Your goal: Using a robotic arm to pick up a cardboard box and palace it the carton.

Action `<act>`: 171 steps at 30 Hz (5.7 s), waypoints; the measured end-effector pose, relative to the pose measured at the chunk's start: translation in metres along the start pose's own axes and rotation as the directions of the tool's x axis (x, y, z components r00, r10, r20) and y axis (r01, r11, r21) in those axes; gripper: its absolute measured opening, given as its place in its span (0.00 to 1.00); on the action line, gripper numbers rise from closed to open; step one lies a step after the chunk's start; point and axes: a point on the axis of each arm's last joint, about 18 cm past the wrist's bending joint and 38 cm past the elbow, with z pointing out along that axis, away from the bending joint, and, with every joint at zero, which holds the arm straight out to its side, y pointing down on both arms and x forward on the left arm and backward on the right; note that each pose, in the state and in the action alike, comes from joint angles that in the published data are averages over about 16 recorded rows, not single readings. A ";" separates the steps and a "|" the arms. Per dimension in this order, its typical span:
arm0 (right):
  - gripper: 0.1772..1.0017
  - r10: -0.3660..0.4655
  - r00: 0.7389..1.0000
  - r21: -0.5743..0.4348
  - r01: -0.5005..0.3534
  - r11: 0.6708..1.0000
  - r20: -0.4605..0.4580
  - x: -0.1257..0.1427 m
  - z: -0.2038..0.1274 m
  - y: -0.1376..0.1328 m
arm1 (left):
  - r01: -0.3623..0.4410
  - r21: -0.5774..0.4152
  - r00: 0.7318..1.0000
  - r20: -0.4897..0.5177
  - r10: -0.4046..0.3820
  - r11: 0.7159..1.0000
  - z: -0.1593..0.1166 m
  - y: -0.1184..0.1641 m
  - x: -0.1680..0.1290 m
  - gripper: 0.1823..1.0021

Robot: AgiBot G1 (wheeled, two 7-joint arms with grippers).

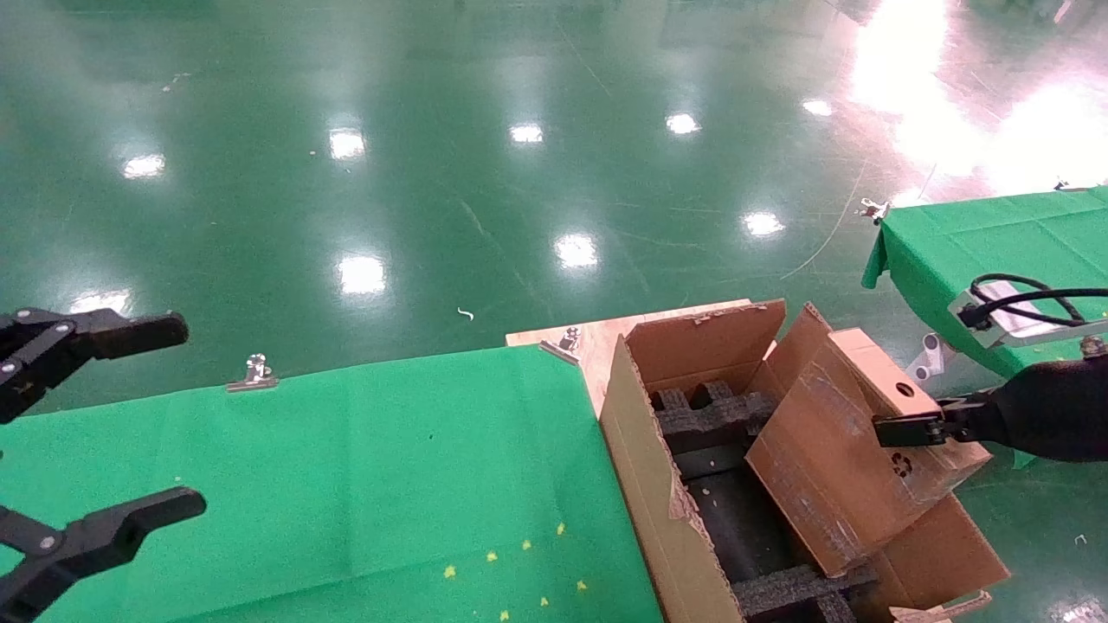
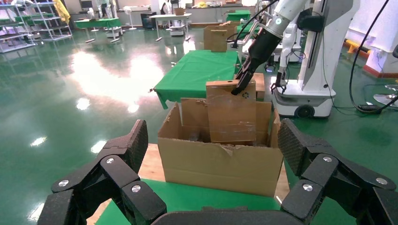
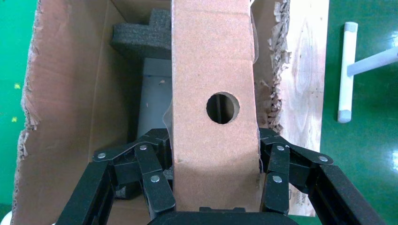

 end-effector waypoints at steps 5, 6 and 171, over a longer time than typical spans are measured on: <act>0.20 0.022 0.999 -0.003 -0.022 1.000 -0.036 0.004 0.008 0.000 | 0.000 0.000 1.000 0.000 0.000 1.000 0.000 0.000 0.000 1.00; 0.20 0.028 0.999 -0.004 -0.028 1.000 -0.045 0.005 0.010 0.000 | 0.000 0.000 1.000 0.000 0.000 1.000 0.000 0.000 0.000 1.00; 1.00 -0.113 0.846 0.251 -0.025 0.968 0.521 -0.165 0.032 -0.104 | 0.001 0.000 1.000 0.001 -0.001 1.000 0.000 0.000 0.000 1.00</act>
